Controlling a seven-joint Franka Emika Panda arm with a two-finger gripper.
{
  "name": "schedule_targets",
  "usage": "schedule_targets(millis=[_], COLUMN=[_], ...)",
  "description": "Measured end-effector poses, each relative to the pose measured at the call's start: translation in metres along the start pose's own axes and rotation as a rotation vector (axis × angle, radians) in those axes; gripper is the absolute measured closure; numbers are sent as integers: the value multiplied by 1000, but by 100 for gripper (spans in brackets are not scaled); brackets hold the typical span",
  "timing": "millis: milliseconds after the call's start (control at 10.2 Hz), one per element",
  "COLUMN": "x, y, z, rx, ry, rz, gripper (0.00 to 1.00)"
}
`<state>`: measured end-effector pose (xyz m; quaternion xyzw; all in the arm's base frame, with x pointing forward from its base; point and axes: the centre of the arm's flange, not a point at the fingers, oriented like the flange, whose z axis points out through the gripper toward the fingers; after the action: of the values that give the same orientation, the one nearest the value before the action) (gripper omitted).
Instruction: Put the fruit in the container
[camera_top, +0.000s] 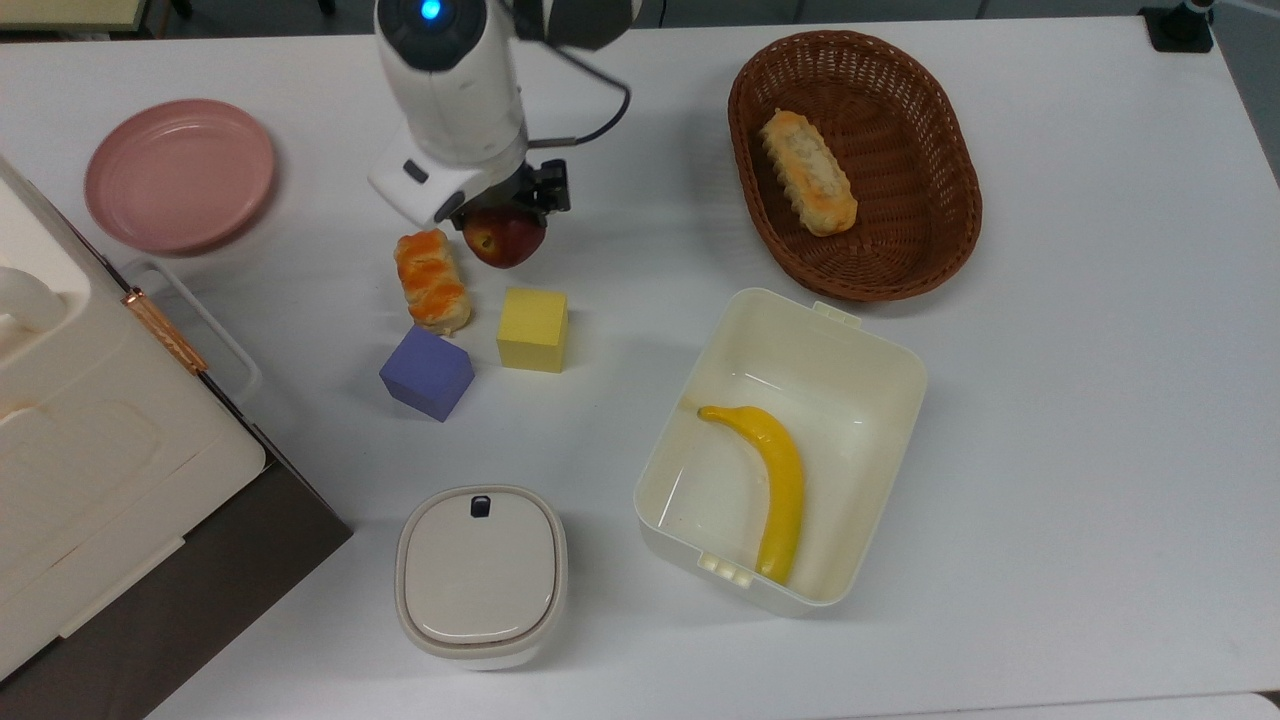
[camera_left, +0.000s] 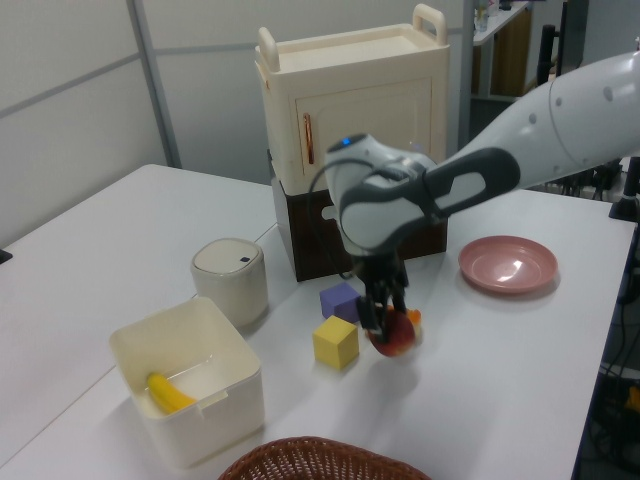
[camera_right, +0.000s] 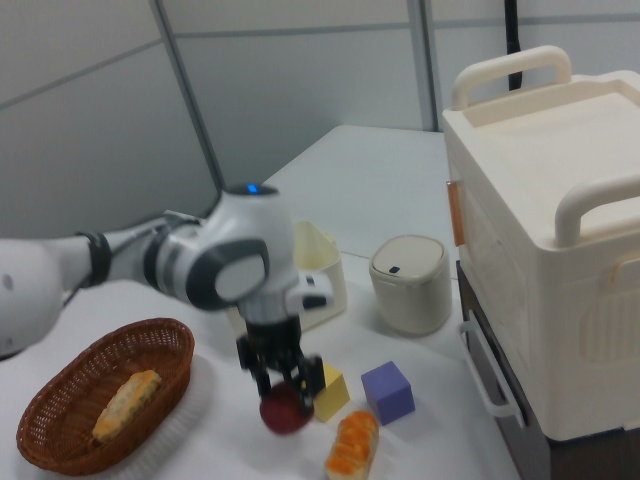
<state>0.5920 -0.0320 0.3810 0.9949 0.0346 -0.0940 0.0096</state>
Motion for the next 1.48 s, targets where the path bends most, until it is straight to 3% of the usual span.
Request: schedule_targets(millis=[295,492,886,984,1082,1181,1476], x=[9,19,60,70,74,74,75], y=[-63,-126,-218,-223,-223,-222,-207], z=[-119,-158,-142,-130,-123,-124,-133], rx=[-24,-20,30,36,34,31,20], ry=[181,350,648,672,672,675,686], rz=[-42,-79,-152,-145,-144,-145,-124], gripper=[14,14,15,15,4,0,0])
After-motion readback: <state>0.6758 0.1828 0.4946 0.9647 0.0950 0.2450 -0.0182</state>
